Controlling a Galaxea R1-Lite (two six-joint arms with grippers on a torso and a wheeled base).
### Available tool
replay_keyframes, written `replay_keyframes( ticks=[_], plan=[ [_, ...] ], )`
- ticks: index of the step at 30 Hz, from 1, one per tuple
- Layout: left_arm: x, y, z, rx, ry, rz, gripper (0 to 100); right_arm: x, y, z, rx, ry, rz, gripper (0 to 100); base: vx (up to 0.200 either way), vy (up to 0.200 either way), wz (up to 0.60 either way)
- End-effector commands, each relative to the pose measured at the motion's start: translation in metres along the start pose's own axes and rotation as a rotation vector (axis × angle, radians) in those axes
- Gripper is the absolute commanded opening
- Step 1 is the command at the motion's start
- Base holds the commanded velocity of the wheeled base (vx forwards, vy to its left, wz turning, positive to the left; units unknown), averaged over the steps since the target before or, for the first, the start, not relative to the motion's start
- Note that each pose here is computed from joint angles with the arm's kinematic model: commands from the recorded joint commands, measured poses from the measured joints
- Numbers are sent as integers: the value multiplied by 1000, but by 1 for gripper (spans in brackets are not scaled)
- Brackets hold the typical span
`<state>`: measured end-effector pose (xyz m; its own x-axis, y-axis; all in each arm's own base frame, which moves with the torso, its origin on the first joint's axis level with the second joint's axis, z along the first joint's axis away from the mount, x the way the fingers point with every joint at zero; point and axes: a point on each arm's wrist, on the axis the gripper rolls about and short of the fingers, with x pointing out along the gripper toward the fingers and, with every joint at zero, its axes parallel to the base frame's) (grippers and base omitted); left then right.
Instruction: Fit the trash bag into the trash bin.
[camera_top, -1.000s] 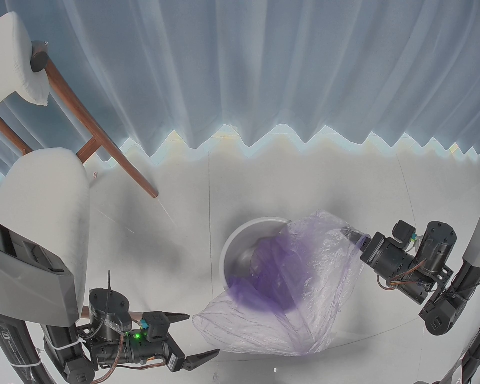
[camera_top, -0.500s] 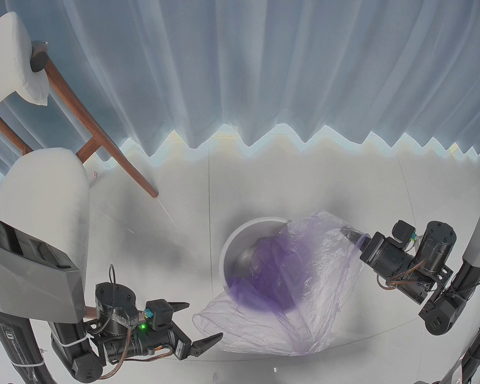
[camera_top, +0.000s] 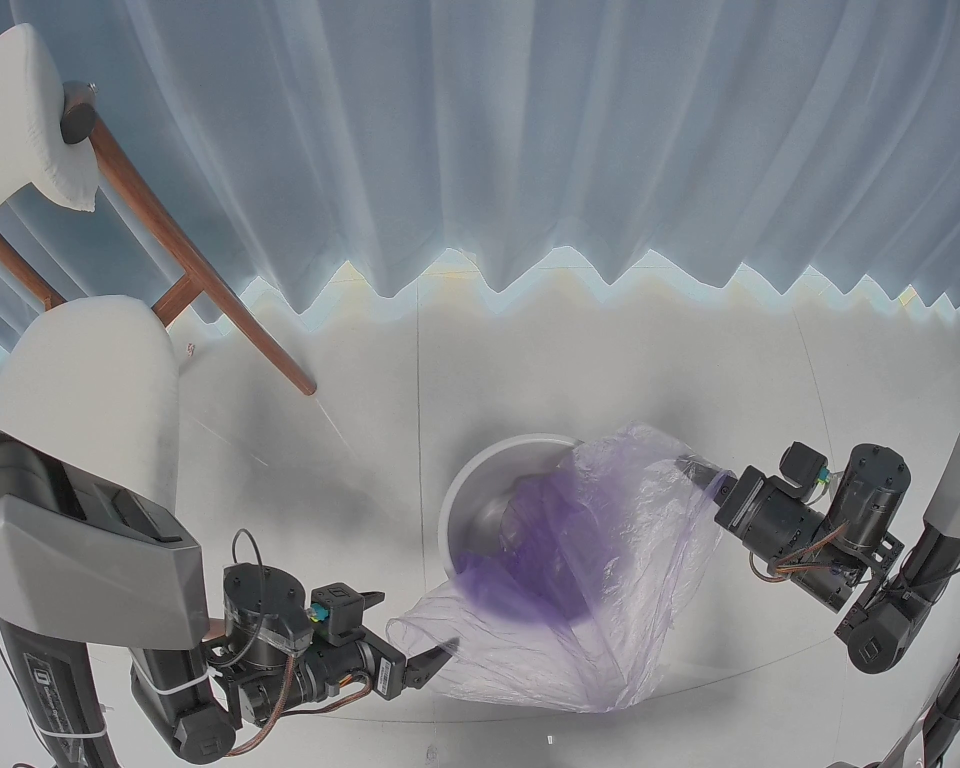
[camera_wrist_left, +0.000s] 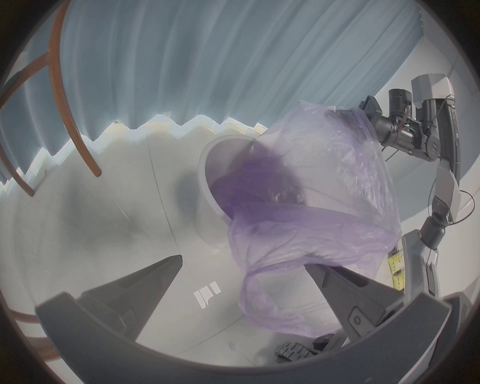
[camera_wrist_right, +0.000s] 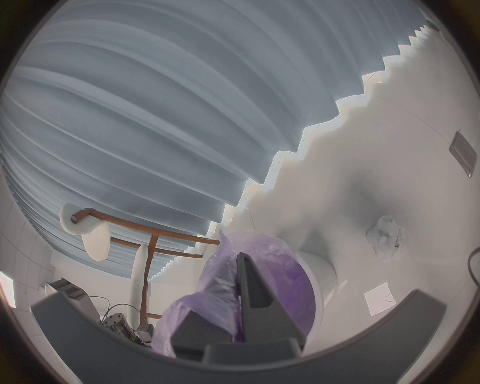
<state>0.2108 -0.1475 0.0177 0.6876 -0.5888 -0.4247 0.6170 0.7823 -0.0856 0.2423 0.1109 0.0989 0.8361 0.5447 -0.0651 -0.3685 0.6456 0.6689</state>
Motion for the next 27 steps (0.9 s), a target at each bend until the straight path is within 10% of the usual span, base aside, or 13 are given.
replay_keyframes(
  ticks=[1,12,13,27],
  plan=[
    [9,-6,-3,-8,4,-2,100,1,2,0,-3,-10,11,0,0,0,0],
    [16,-5,-3,-87,-2,35,100,0,1,-2,3,-5,4,0,0,0,0],
    [17,-5,-3,-87,-5,36,0,0,2,-1,1,-7,6,0,0,0,0],
    [9,-6,24,-123,-126,-29,0,-1,1,10,13,-22,-8,0,0,0,0]
  ],
)
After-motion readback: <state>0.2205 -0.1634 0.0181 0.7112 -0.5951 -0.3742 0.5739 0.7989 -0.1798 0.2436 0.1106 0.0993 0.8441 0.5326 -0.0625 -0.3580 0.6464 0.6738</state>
